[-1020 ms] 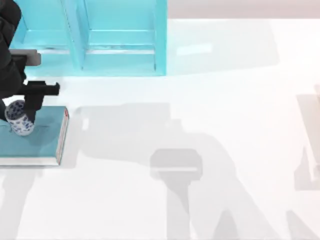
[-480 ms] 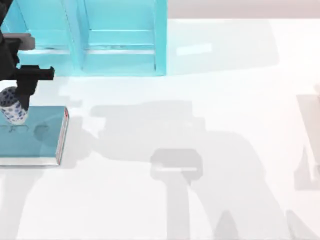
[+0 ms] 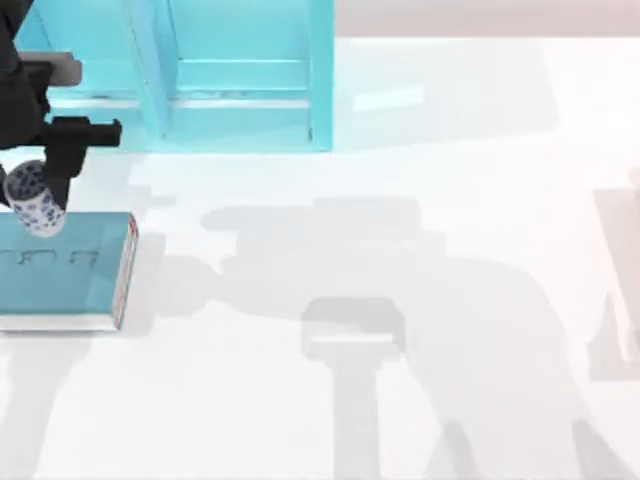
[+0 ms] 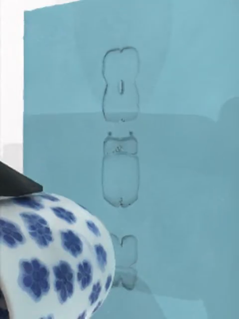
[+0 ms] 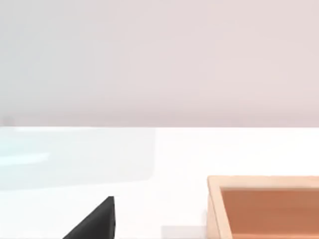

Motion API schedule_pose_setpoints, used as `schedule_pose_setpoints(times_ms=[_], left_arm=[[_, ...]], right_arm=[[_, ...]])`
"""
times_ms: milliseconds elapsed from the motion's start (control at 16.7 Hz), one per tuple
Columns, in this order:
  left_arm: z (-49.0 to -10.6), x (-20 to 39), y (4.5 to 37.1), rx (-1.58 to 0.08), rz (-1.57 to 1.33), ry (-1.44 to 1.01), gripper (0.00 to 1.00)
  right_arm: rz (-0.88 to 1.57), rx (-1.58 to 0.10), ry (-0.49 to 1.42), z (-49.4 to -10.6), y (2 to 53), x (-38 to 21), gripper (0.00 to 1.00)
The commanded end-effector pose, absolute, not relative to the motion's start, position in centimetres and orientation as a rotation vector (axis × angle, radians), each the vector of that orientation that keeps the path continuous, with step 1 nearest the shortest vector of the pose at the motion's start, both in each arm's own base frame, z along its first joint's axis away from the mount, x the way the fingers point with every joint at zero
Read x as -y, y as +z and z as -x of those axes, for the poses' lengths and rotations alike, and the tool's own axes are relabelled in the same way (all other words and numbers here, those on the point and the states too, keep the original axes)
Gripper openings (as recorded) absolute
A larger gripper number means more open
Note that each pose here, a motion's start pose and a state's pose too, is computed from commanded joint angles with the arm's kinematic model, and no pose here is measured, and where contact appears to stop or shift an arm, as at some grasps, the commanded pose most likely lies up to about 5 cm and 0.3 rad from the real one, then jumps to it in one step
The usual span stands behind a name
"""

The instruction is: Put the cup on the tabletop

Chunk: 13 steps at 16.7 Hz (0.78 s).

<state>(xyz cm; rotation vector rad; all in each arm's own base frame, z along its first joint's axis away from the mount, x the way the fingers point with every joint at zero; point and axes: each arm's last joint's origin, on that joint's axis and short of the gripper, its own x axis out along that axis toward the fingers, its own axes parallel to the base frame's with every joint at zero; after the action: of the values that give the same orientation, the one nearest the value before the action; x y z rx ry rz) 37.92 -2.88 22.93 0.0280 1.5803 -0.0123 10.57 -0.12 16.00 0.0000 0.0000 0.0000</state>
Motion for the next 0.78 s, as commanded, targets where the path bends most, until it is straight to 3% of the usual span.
schedule_pose_setpoints(times_ms=[540,780], left_arm=[[-36.5,18.5,24.5,-1.57,-0.018,-0.012,0.0],[-35.6,21.3,24.8,-1.573,-0.015,-0.017,0.0]], right_arm=[[0.0,0.0,0.0,-10.6,16.0,0.1,1.0],[0.0,0.0,0.0,-10.6,16.0,0.1,1.0]])
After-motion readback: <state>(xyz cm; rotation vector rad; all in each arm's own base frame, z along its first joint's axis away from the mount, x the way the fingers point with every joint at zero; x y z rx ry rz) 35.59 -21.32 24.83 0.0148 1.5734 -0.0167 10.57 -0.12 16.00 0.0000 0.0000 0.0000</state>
